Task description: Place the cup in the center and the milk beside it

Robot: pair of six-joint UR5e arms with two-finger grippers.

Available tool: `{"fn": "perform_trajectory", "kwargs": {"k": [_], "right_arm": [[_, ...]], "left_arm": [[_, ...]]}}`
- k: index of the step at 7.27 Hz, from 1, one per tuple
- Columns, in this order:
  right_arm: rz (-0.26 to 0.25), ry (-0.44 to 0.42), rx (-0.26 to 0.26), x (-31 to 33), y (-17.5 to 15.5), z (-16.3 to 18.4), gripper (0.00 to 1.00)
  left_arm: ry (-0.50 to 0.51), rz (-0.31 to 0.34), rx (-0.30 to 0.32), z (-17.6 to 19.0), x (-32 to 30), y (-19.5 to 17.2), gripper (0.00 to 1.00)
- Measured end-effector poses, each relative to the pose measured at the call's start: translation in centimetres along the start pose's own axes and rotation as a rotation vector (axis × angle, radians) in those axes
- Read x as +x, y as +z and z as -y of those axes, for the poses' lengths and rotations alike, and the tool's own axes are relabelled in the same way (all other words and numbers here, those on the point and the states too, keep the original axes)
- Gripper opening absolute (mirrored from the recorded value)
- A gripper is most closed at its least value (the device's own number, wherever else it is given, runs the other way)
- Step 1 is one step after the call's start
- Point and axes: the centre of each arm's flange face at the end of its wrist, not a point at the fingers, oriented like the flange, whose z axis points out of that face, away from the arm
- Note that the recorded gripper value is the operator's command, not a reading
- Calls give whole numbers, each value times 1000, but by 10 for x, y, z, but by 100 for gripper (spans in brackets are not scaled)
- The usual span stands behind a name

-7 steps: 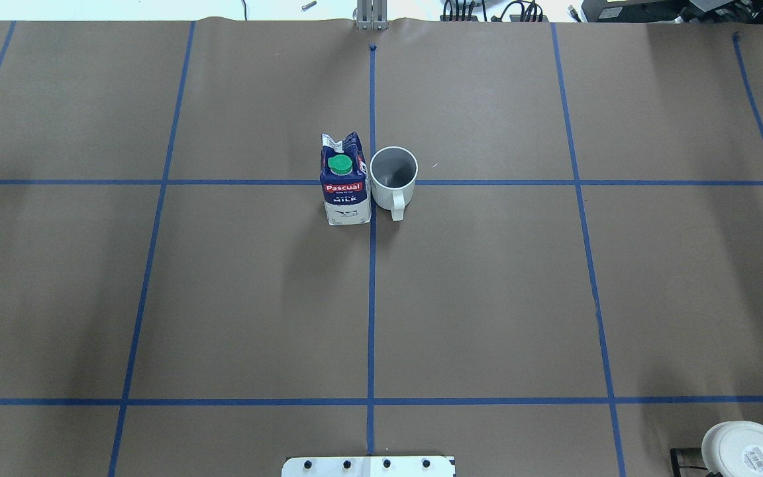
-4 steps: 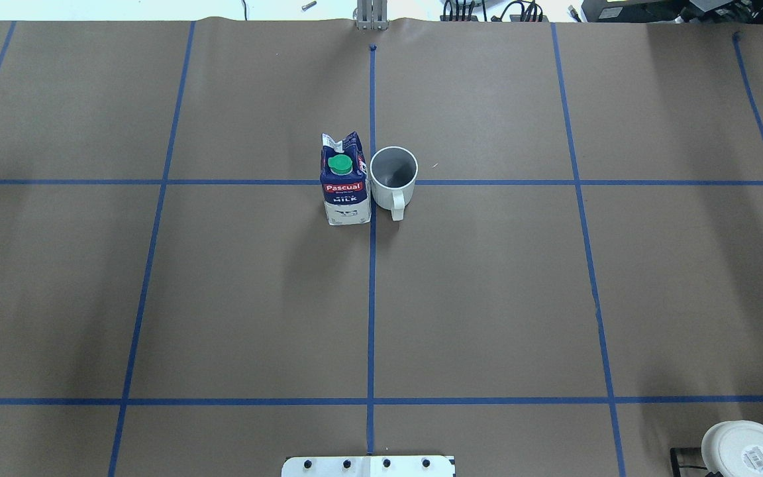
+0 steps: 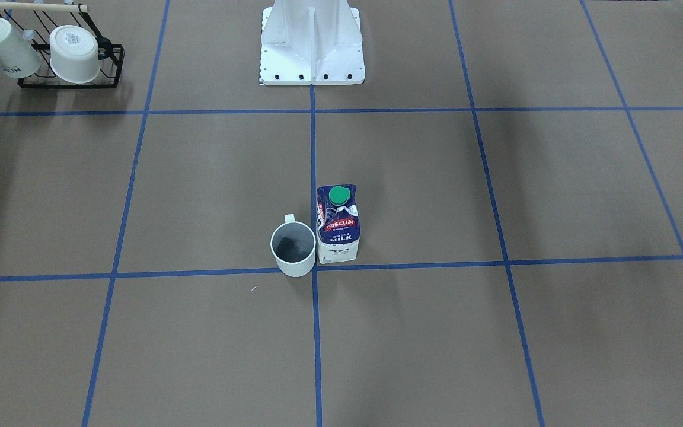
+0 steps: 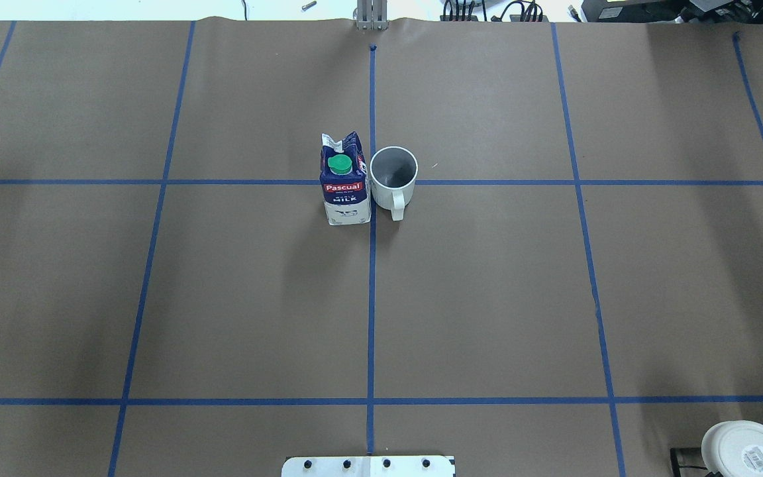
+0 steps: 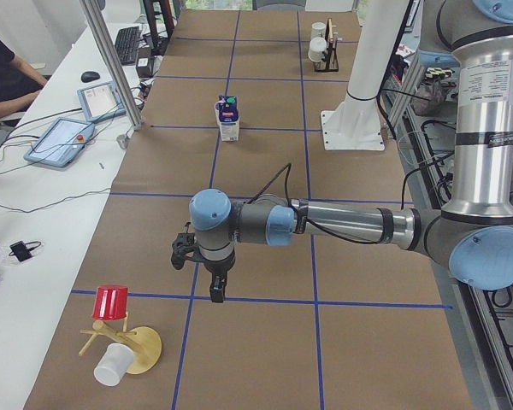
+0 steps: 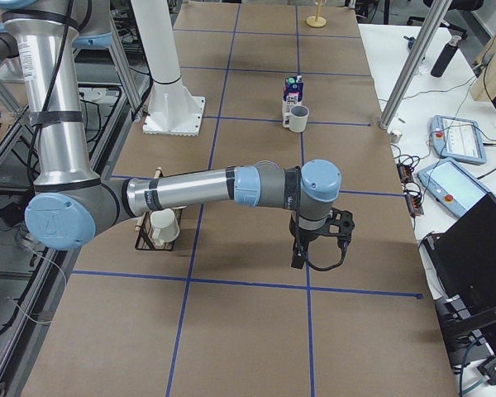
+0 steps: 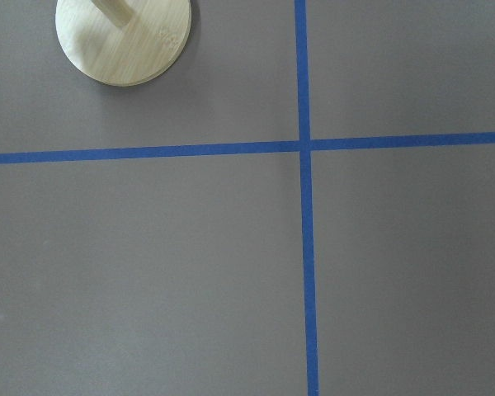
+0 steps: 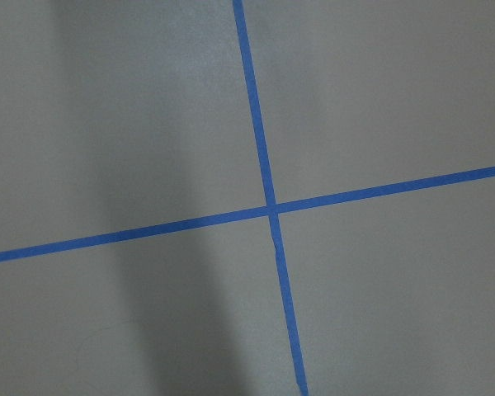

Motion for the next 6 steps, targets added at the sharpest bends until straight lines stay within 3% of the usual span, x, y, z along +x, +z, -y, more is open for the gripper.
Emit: {"fn": "perform_trajectory", "kwargs": {"k": [6], "right_arm": [[-9, 16, -21, 13, 12, -8, 100]], "left_arm": [[0, -3, -1, 2, -2, -1, 98]]}}
